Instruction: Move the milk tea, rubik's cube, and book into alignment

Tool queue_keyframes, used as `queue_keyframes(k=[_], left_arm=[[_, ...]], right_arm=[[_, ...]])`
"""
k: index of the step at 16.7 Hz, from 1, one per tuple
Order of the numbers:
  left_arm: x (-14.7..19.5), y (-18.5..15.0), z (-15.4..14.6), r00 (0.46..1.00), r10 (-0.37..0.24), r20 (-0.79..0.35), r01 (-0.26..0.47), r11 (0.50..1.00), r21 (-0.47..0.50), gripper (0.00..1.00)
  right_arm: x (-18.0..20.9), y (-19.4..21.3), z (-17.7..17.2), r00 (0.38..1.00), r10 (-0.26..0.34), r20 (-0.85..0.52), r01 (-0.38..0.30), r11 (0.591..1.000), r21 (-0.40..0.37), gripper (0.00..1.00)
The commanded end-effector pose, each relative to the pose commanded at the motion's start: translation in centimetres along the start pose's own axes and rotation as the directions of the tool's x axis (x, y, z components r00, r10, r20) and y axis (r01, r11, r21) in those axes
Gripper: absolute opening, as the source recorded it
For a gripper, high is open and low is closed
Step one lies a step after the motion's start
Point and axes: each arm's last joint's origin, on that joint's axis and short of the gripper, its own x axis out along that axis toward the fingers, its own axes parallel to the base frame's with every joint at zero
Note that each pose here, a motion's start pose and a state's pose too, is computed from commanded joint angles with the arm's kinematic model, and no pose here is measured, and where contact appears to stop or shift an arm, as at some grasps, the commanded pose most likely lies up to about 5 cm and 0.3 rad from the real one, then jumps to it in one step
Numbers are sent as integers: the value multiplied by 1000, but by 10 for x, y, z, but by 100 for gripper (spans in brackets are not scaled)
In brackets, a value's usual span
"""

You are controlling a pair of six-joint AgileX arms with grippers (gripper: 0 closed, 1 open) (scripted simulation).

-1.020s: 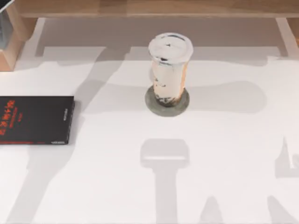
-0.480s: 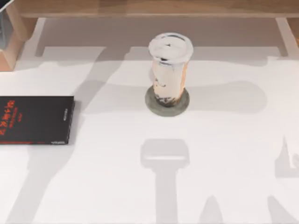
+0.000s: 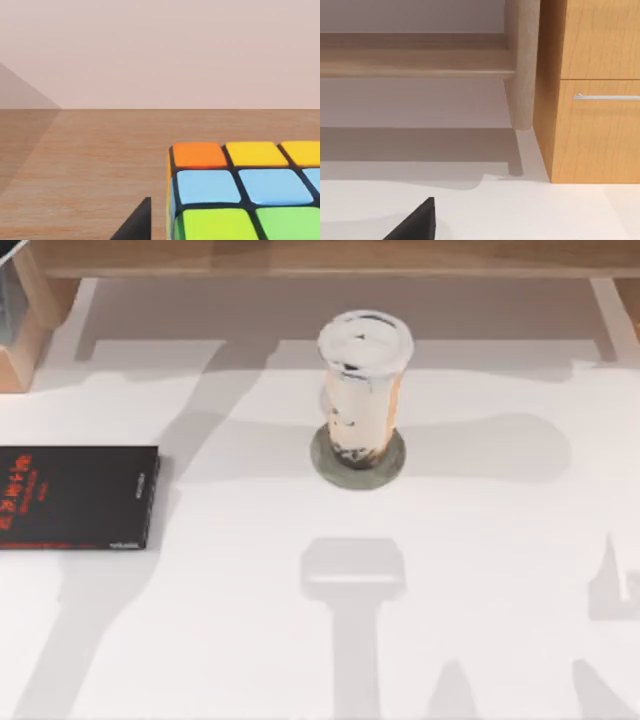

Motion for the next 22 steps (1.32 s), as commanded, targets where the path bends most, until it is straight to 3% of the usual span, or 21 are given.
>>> queue_keyframes(k=[11, 22], left_arm=[[0, 0, 0, 1000, 0, 0, 0, 1000, 0, 100], [0, 0, 0, 1000, 0, 0, 0, 1000, 0, 100]], right_arm=[[-1, 0, 1, 1000, 0, 4, 0, 1000, 0, 100], [-29, 0, 0, 1000, 0, -1, 0, 1000, 0, 100]])
